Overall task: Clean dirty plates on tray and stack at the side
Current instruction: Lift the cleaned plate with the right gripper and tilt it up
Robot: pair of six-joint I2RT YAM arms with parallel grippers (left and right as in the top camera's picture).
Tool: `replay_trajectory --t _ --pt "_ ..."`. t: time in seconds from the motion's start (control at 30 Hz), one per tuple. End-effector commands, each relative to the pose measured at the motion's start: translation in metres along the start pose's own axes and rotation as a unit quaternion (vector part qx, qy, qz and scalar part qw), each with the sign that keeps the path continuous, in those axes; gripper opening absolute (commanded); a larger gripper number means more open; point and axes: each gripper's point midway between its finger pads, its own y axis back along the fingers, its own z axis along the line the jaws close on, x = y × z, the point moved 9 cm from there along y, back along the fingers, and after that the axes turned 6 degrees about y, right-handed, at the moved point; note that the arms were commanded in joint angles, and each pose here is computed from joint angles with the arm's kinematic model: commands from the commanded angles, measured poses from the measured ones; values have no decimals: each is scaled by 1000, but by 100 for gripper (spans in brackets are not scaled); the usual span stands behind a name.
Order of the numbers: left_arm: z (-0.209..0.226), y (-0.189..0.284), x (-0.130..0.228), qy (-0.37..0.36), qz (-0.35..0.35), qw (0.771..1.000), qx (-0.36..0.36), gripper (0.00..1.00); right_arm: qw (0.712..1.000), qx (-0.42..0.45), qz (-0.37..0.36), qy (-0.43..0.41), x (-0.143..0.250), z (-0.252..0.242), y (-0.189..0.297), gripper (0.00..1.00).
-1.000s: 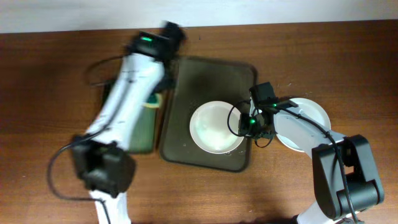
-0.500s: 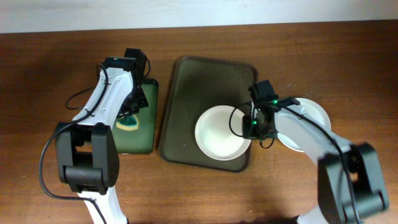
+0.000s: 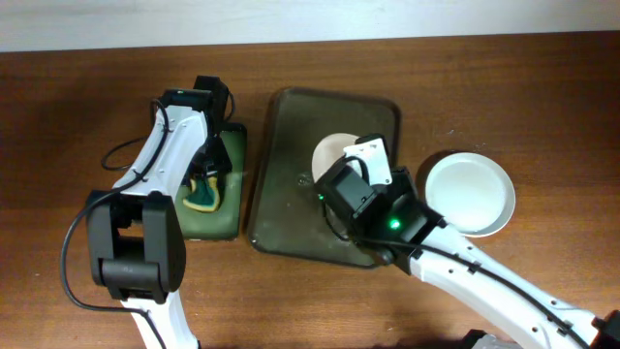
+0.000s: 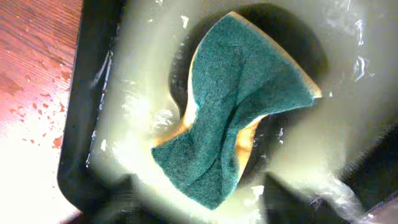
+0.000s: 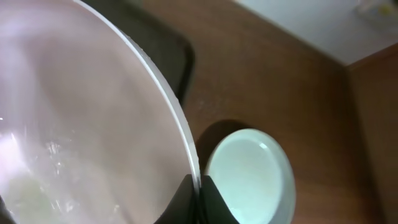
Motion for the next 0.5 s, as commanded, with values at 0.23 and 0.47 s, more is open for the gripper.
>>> replay_trajectory --t 0.23,0.47 --pt "3 2 -1 3 -1 1000 1 99 996 75 -37 17 -5 -8 19 4" --pt "3 2 -1 2 -1 1000 1 99 995 86 -49 30 -4 -4 26 4"
